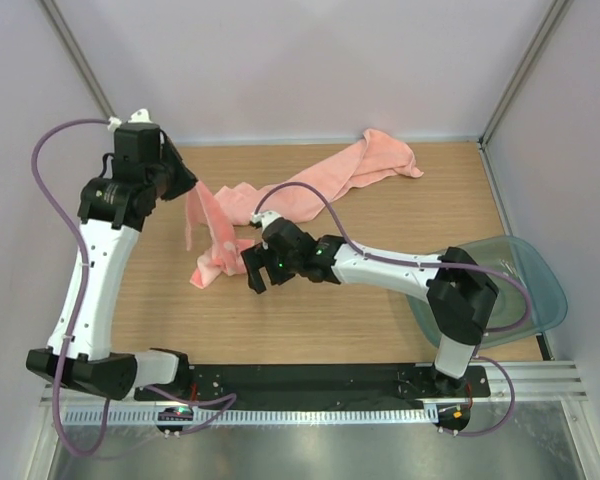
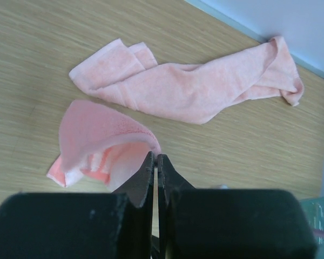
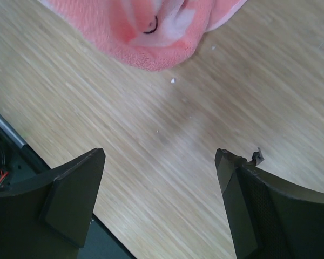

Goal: Roll the towels
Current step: Flatten the towel

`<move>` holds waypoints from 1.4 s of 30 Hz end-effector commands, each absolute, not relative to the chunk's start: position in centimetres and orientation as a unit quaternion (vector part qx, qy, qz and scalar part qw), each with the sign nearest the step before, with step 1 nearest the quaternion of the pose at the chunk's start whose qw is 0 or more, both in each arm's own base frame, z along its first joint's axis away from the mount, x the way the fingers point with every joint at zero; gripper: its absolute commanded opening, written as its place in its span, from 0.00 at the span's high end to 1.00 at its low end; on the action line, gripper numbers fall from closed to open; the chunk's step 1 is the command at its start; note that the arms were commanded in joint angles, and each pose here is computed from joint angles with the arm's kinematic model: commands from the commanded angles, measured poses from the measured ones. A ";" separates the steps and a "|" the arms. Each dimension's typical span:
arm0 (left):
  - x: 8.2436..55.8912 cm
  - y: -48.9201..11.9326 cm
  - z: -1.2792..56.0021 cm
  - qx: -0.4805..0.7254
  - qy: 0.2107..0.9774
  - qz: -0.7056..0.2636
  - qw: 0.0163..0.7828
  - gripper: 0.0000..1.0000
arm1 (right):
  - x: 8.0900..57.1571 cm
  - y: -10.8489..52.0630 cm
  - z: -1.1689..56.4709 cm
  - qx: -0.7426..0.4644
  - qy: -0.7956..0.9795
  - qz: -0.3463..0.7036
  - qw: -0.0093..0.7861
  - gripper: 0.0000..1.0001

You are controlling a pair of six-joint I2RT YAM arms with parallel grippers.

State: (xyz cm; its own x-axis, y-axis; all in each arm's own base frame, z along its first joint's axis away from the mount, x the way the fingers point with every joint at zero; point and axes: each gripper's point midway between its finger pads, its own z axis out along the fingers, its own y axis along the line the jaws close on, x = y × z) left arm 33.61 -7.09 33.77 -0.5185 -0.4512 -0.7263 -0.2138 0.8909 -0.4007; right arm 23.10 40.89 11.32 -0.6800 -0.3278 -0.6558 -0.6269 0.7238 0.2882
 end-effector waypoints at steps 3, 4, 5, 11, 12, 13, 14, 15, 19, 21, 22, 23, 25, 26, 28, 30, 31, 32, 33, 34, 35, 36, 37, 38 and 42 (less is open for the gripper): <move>31.6 -6.8 40.3 -0.172 0.837 -0.138 0.501 1.00 | 27.8 43.2 16.5 -0.233 0.854 0.259 0.387 0.08; 31.2 -6.2 40.7 -0.178 0.832 -0.128 0.510 1.00 | 28.6 43.5 17.8 -0.221 0.852 0.257 0.398 0.09; 30.2 -5.7 40.7 -0.181 0.829 -0.124 0.514 1.00 | 29.5 42.8 17.4 -0.199 0.864 0.248 0.392 0.09; 26.4 -2.3 36.3 -0.229 0.832 -0.058 0.502 1.00 | 32.1 43.3 15.4 -0.152 0.884 0.272 0.347 0.12; 25.5 -1.8 34.5 -0.232 0.838 -0.043 0.491 1.00 | 32.4 43.6 15.6 -0.149 0.884 0.275 0.347 0.13; 25.0 -1.0 33.8 -0.241 0.838 -0.022 0.490 1.00 | 32.4 43.7 14.1 -0.154 0.892 0.265 0.333 0.15; 24.6 -0.5 33.0 -0.245 0.840 -0.010 0.484 1.00 | 32.4 43.9 13.7 -0.158 0.893 0.265 0.329 0.16; 24.3 -0.1 31.8 -0.248 0.845 0.007 0.474 1.00 | 32.1 44.1 13.1 -0.165 0.894 0.268 0.320 0.16; 23.1 1.5 30.3 -0.254 0.849 0.052 0.460 1.00 | 32.3 44.0 10.2 -0.162 0.907 0.247 0.299 0.18; 23.0 1.6 30.2 -0.254 0.846 0.053 0.466 1.00 | 32.7 44.2 9.0 -0.154 0.913 0.242 0.290 0.20; 22.8 1.7 29.9 -0.254 0.846 0.053 0.467 1.00 | 32.8 44.1 8.4 -0.150 0.917 0.237 0.283 0.21; 22.7 1.7 29.7 -0.253 0.846 0.054 0.466 1.00 | 33.1 44.0 7.9 -0.146 0.920 0.231 0.280 0.22; 22.7 1.8 29.2 -0.254 0.847 0.058 0.463 1.00 | 33.6 43.8 6.8 -0.140 0.927 0.216 0.274 0.24; 22.6 1.8 29.0 -0.253 0.848 0.059 0.463 1.00 | 33.7 43.9 6.6 -0.140 0.927 0.214 0.273 0.25; 22.6 1.7 28.8 -0.251 0.849 0.056 0.462 1.00 | 34.1 44.0 6.0 -0.138 0.929 0.208 0.271 0.28; 22.5 1.7 28.4 -0.250 0.850 0.055 0.460 1.00 | 34.5 44.1 5.7 -0.135 0.930 0.205 0.272 0.30; 22.6 1.5 28.4 -0.250 0.850 0.051 0.461 1.00 | 34.5 44.2 5.1 -0.135 0.933 0.202 0.266 0.30; 22.5 1.5 28.2 -0.250 0.851 0.051 0.460 1.00 | 34.8 44.1 5.1 -0.132 0.933 0.201 0.268 0.31; 22.5 1.5 28.1 -0.250 0.851 0.049 0.460 1.00 | 35.1 44.4 5.2 -0.130 0.932 0.202 0.271 0.33; 22.5 1.4 28.1 -0.249 0.850 0.046 0.461 1.00 | 35.2 44.3 4.5 -0.130 0.935 0.197 0.264 0.34; 22.5 1.4 27.9 -0.249 0.851 0.046 0.460 1.00 | 35.3 44.4 4.4 -0.130 0.936 0.193 0.264 0.35; 22.5 1.4 27.8 -0.249 0.851 0.046 0.460 1.00 | 35.6 44.6 4.6 -0.129 0.935 0.193 0.268 0.36; 22.5 1.4 27.7 -0.249 0.851 0.047 0.459 1.00 | 35.6 44.6 4.1 -0.129 0.937 0.189 0.264 0.36; 22.4 1.4 27.7 -0.248 0.852 0.046 0.459 1.00 | 35.8 44.6 3.9 -0.130 0.937 0.187 0.264 0.36; 22.3 1.4 27.8 -0.247 0.851 0.046 0.462 1.00 | 35.9 45.1 3.4 -0.131 0.939 0.186 0.258 0.41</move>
State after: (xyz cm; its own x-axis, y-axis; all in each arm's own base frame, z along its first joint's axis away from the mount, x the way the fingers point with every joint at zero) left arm 21.91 1.25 26.70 -0.4958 -0.3826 -0.7796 -0.4703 0.8730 -0.1293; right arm 35.54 44.84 3.32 -0.8275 -0.1588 -0.5386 -0.3573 0.8889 0.2867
